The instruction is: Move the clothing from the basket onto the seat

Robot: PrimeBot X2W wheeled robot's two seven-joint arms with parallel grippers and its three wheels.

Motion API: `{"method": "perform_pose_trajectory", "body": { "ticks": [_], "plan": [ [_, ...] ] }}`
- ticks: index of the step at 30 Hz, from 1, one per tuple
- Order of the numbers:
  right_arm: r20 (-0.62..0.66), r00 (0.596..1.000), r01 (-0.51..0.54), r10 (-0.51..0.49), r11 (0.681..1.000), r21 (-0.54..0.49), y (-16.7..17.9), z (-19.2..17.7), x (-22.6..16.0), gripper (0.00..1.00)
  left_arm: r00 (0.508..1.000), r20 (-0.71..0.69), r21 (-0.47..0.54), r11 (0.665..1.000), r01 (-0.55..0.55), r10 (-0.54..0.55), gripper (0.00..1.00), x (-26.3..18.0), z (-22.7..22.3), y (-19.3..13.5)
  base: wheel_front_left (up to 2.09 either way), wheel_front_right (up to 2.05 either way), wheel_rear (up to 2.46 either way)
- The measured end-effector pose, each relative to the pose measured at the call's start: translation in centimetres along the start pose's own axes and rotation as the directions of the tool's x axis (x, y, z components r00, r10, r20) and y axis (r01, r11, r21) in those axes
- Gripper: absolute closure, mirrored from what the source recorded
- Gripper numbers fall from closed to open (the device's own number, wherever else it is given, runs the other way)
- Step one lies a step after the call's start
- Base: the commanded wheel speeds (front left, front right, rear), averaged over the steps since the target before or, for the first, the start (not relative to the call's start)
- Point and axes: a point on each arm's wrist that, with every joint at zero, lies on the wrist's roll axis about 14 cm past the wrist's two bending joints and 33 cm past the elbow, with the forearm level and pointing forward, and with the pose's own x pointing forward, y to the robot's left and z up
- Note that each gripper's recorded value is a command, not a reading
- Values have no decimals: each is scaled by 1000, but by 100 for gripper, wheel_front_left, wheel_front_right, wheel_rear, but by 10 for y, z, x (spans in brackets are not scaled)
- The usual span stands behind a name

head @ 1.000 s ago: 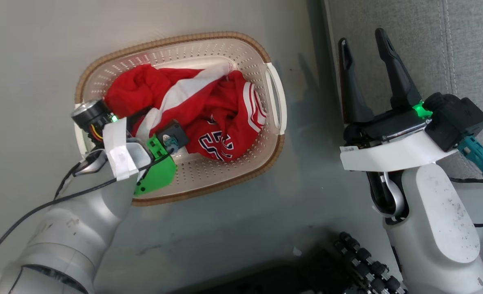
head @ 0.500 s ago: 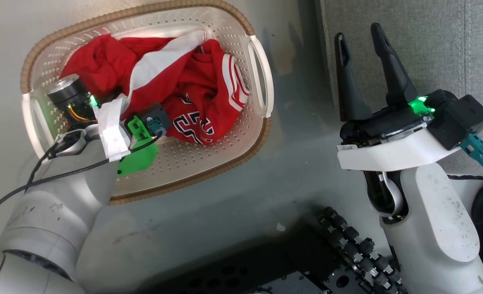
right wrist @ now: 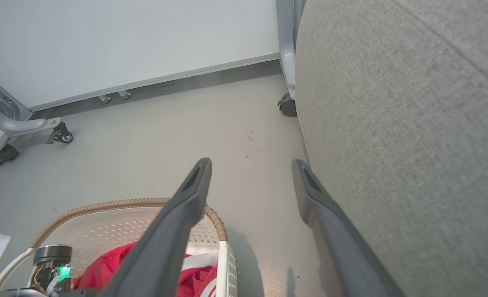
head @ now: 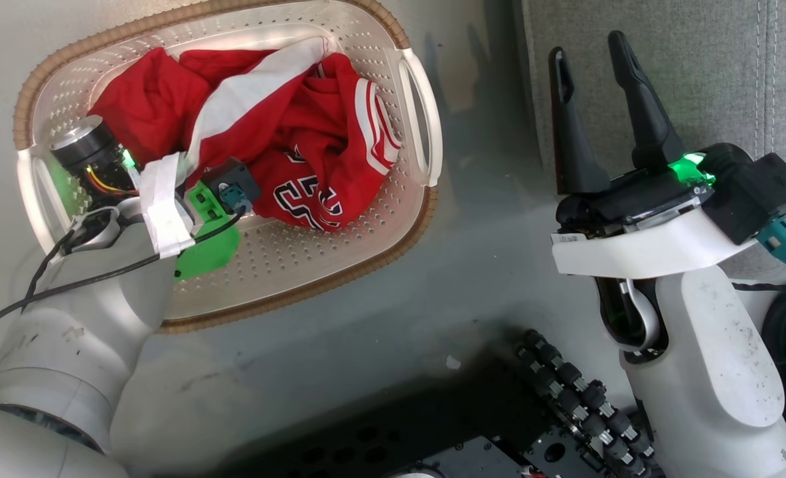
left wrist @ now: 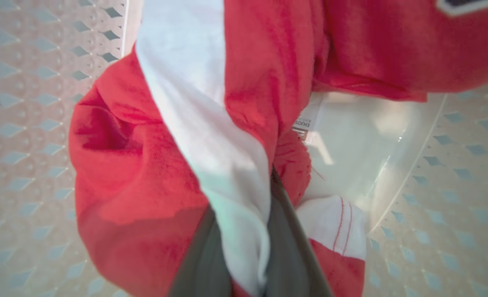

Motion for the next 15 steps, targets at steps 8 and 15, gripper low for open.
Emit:
{"method": "perform_pose_trajectory", "body": {
  "ticks": [8,15],
  "plan": [
    [31,999,-9,10,1000,-8,4,14,0,0,981,183,-206,978,-21,59,100,-15,48,3,0,0,0],
    [73,997,-29,30,999,-20,14,34,-3,0,944,287,-410,911,-35,165,100,-45,75,22,0,0,0]
  ]
}}
